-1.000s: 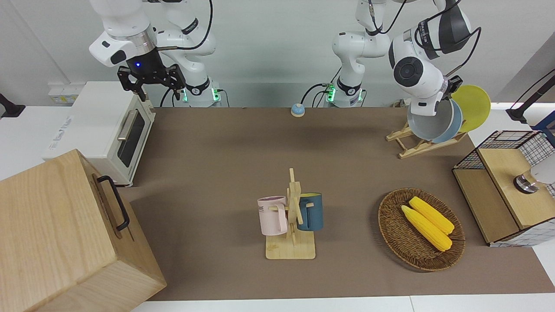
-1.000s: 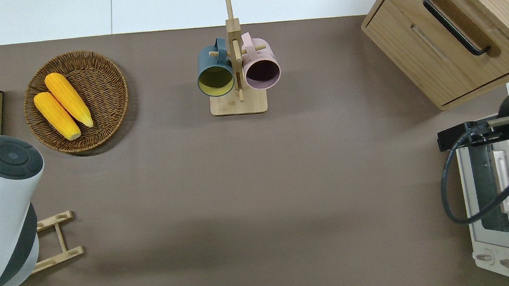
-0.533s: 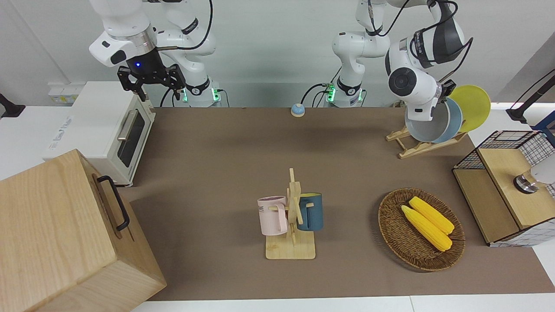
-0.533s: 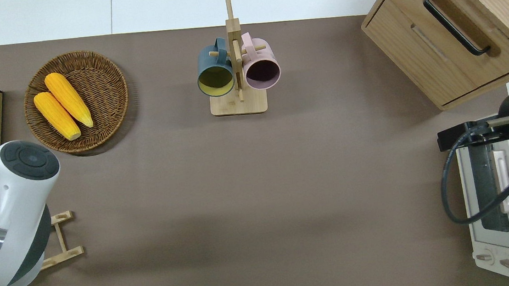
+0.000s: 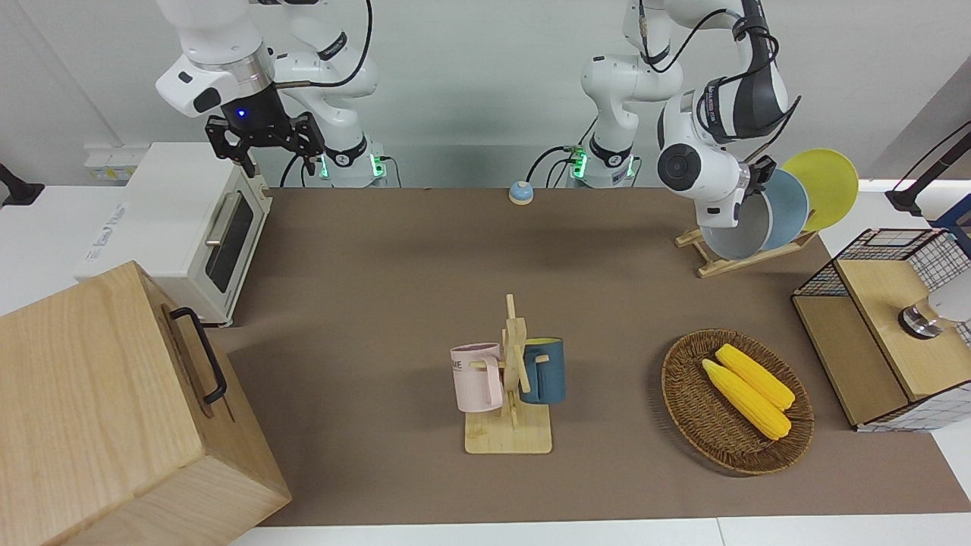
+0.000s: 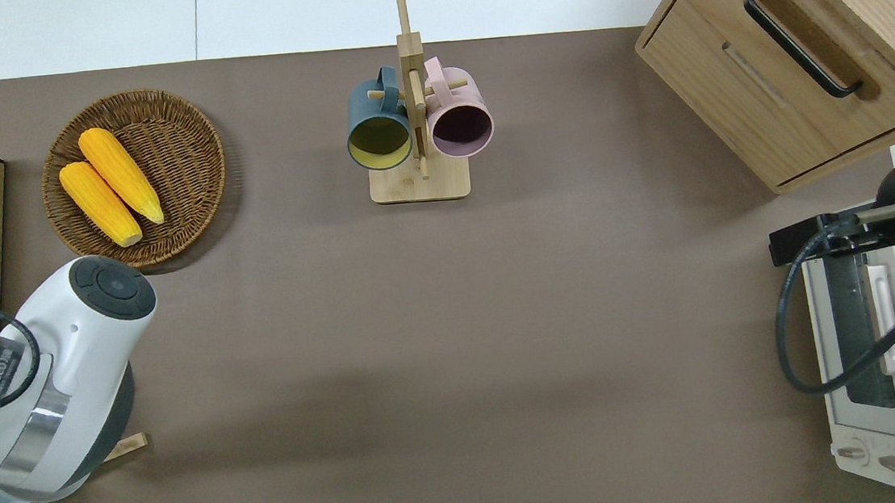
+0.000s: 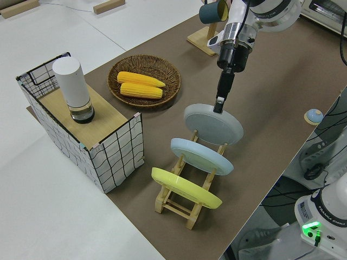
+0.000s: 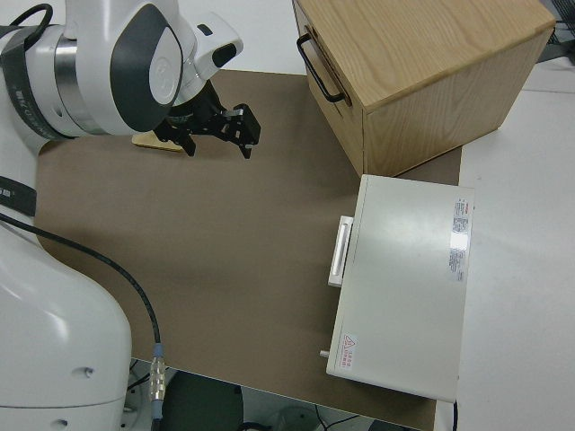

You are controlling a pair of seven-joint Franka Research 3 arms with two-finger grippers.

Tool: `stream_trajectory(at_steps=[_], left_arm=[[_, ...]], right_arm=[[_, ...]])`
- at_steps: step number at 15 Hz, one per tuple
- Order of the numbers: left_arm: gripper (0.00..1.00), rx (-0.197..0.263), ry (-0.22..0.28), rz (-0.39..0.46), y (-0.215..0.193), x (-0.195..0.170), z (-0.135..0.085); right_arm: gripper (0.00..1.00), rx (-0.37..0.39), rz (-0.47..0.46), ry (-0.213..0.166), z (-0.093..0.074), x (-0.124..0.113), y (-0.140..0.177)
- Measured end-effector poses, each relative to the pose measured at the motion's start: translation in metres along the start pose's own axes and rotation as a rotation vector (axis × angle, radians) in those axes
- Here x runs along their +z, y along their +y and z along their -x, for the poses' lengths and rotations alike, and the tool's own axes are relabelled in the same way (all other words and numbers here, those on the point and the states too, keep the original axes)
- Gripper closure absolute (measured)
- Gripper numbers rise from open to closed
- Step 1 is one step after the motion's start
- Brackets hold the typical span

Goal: Pick gray plate from table and place it on lower plate rack with left arm

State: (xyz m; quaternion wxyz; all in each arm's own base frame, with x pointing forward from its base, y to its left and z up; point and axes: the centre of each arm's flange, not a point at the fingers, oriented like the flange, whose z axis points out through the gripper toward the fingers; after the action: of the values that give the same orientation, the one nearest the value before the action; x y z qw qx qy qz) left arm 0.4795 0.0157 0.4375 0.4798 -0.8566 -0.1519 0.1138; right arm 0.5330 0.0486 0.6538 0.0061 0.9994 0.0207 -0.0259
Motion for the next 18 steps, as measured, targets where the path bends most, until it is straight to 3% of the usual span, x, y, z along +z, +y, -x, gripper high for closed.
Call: stream_trajectory(at_steps=[6,11,18], left_arm=[[0.96,-0.033,0.008,-0.016,0.028,0.000,0.002],[0.95,-0.028,-0.002,-0.018,0.041,0.002,0.003],[0.29,-0.024,0.002,-0.006,0.043,0.001,0.003]], right_arm=[[0.01,0.000,0.000,0.000,0.000,0.000,0.000],[0.01,0.000,0.000,0.000,0.000,0.000,0.000],[0.01,0.000,0.000,0.000,0.000,0.000,0.000]])
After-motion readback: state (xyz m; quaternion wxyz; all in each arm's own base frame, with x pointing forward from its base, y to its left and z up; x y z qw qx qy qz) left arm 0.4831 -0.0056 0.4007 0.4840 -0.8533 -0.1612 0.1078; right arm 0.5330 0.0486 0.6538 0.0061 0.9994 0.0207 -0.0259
